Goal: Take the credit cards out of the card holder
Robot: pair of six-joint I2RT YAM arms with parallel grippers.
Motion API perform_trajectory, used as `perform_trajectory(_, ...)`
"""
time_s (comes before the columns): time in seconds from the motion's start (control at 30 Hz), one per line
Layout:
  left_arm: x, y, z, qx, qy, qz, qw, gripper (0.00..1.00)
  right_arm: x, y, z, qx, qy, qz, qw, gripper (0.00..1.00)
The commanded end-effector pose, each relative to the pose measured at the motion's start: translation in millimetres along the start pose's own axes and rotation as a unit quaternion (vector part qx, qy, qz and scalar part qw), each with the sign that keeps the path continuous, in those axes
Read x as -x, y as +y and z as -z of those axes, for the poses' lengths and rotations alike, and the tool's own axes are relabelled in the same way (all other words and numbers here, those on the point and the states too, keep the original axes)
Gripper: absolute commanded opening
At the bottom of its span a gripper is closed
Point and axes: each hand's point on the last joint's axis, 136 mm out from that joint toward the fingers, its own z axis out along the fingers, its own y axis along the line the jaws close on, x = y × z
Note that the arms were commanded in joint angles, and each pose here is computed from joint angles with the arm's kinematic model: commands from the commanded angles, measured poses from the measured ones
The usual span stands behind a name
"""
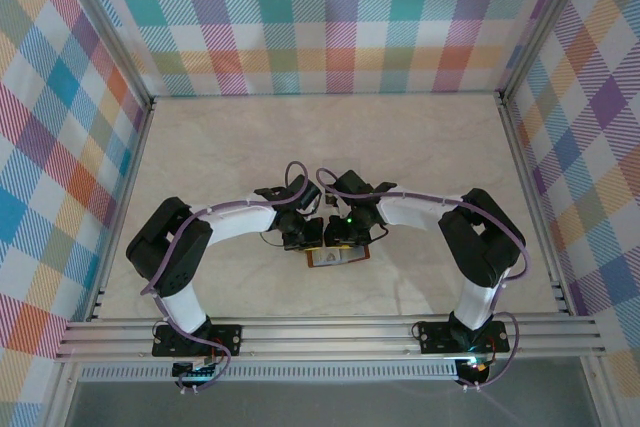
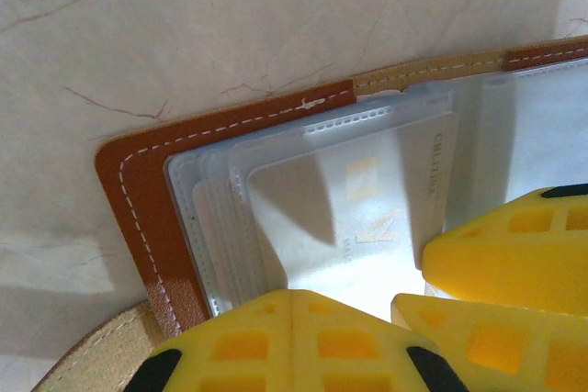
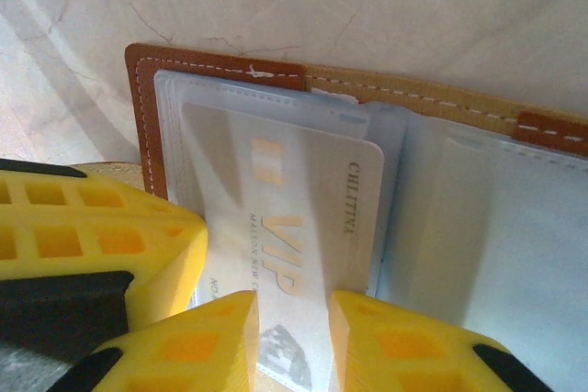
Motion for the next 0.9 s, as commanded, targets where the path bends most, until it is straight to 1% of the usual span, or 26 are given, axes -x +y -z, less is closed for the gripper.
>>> perform_trajectory(0.0,-6.0,22.7,0.7,0.054,0.0,-0.001,0.999,0.02,-5.7,-18.0,1.7,-0.039,0.005,-0.007,0.999,0.29)
perform_trajectory(0.4,-5.6,23.1,1.6,0.057,0.0,-0.001,0.998,0.02,-5.1,-22.0,6.9,-0.055,-0.002,-0.007,0.998,0.3)
perform_trajectory(0.87,-6.0,26.1,2.0,0.066,0.002,-0.004,0.998,0.02,-4.6,-20.7,10.7,-0.058,-0.005,-0.007,0.998,0.3)
